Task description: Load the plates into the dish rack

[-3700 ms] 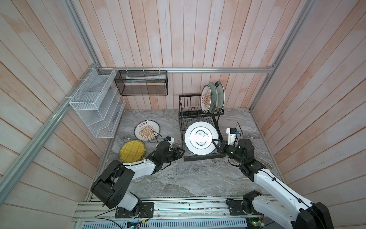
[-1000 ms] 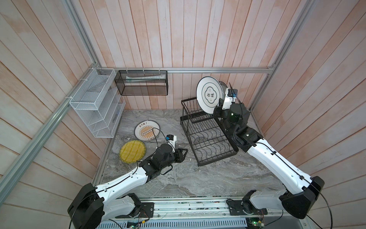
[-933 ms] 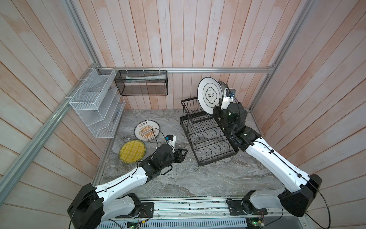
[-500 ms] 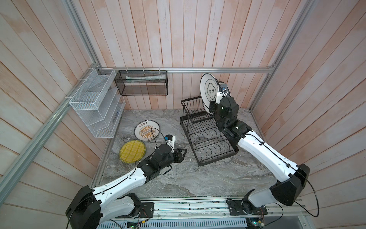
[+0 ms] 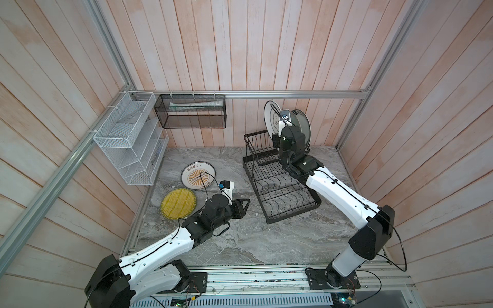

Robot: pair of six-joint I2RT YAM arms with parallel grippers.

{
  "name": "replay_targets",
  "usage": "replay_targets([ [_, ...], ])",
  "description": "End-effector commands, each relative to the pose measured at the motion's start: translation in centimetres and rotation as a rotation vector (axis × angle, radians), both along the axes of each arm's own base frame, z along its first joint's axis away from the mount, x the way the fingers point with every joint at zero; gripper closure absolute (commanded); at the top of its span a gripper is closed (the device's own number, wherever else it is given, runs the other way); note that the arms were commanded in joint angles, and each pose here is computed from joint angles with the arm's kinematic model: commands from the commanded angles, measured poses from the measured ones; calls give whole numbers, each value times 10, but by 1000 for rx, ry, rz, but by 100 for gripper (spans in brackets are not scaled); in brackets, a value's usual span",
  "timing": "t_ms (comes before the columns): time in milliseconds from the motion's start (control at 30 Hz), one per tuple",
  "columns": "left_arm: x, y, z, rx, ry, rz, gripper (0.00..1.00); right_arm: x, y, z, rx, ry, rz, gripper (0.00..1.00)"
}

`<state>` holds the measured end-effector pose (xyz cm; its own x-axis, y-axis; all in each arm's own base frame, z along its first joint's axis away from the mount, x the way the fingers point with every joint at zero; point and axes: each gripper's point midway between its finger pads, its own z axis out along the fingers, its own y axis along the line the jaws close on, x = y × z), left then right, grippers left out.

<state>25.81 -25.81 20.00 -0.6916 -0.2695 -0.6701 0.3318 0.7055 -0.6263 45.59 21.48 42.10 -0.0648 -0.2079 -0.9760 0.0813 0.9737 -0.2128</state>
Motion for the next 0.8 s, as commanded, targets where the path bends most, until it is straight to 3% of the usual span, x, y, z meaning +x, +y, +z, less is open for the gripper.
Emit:
replay_targets([
  [0,-1,7,-7,24,0,17,56,-1,0,25,38,-59,-26,100],
  [767,-3,11,-13,35,4,23,56,24,11,-7,-33,4,-62,100],
])
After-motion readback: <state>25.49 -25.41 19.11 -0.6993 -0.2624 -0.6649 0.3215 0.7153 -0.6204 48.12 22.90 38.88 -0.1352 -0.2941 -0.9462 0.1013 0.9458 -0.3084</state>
